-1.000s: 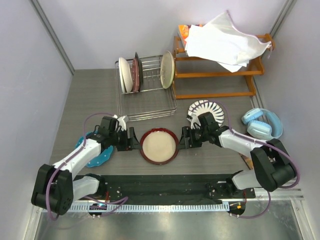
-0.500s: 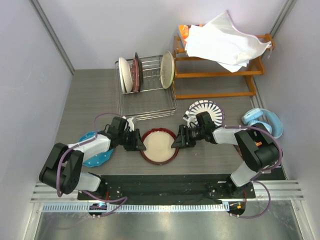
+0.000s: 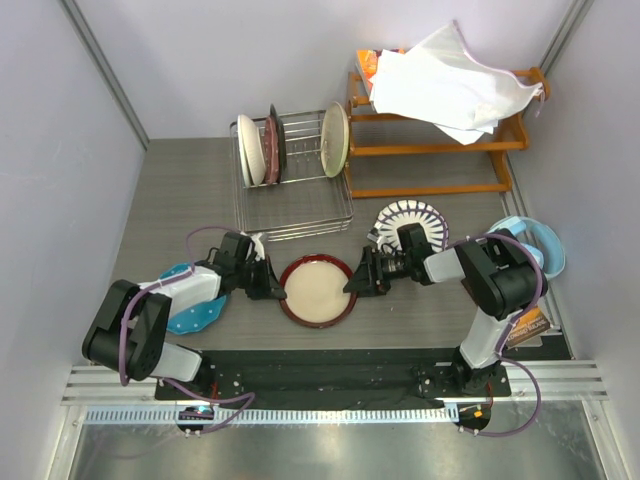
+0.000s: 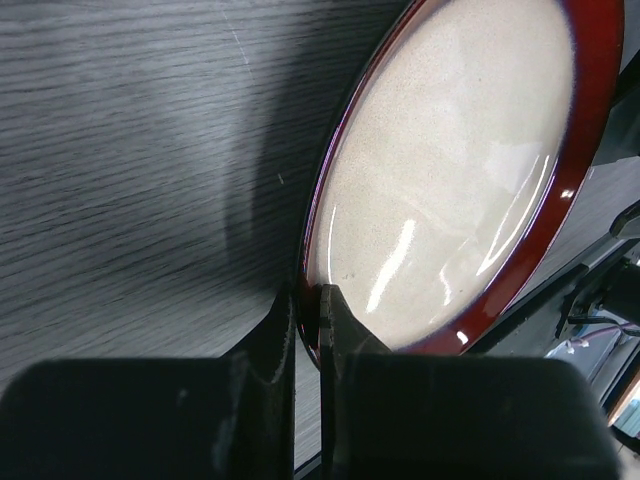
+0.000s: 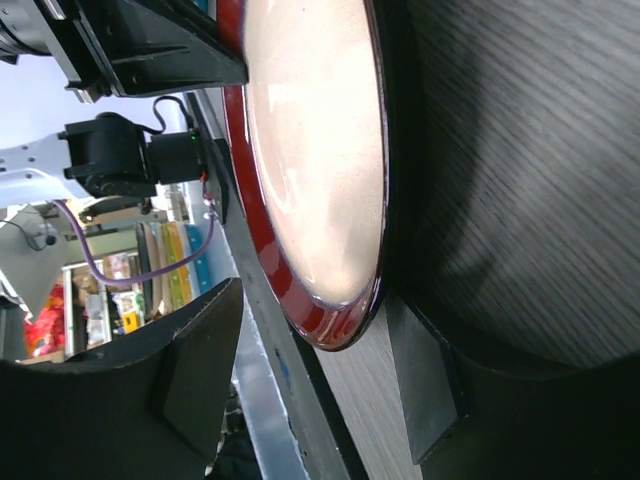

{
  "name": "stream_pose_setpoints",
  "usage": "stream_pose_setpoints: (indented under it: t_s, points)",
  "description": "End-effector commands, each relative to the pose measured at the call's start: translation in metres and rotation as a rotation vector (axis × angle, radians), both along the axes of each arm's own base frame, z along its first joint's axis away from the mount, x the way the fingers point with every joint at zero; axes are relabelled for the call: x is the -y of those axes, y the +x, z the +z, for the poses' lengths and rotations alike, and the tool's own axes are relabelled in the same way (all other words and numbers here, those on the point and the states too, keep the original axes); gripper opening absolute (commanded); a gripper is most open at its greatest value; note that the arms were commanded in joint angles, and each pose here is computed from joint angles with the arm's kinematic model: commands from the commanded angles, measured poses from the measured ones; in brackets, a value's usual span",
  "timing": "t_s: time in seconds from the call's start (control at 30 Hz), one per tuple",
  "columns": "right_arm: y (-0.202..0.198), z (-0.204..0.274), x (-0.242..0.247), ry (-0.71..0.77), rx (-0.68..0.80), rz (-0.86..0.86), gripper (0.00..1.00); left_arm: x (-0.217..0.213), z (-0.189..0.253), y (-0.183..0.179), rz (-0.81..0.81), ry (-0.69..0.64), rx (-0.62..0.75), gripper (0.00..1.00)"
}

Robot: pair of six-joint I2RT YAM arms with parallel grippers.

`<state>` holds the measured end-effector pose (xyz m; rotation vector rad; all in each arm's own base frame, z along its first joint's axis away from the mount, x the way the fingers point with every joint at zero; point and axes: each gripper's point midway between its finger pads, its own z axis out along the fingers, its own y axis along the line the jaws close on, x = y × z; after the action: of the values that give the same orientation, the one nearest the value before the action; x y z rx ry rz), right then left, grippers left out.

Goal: Load the plates into the dish rack

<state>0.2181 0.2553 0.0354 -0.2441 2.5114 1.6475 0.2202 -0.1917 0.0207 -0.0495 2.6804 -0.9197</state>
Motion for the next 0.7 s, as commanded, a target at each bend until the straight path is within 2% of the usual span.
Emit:
stream_pose_setpoints:
  t_s: [0.0,0.2,0.4,0.67]
  points:
    - [0.0,-0.04,-0.005,-0.107,0.022,-0.048,0.66,0.026,0.009,-0.016,-0.172,-0.077,0.054,0.0]
    - [0.028,-0.037,-0.004,-0.143,0.032,-0.198,0.65,0.034,0.016,-0.026,-0.201,-0.111,0.03,0.0]
    - [0.038,-0.037,-0.014,-0.109,0.002,-0.241,0.61,0.04,0.021,-0.027,-0.222,-0.129,0.021,0.0]
    - [0.053,-0.04,-0.008,-0.174,0.052,-0.307,0.61,0.05,0.038,-0.036,-0.244,-0.205,-0.03,0.0]
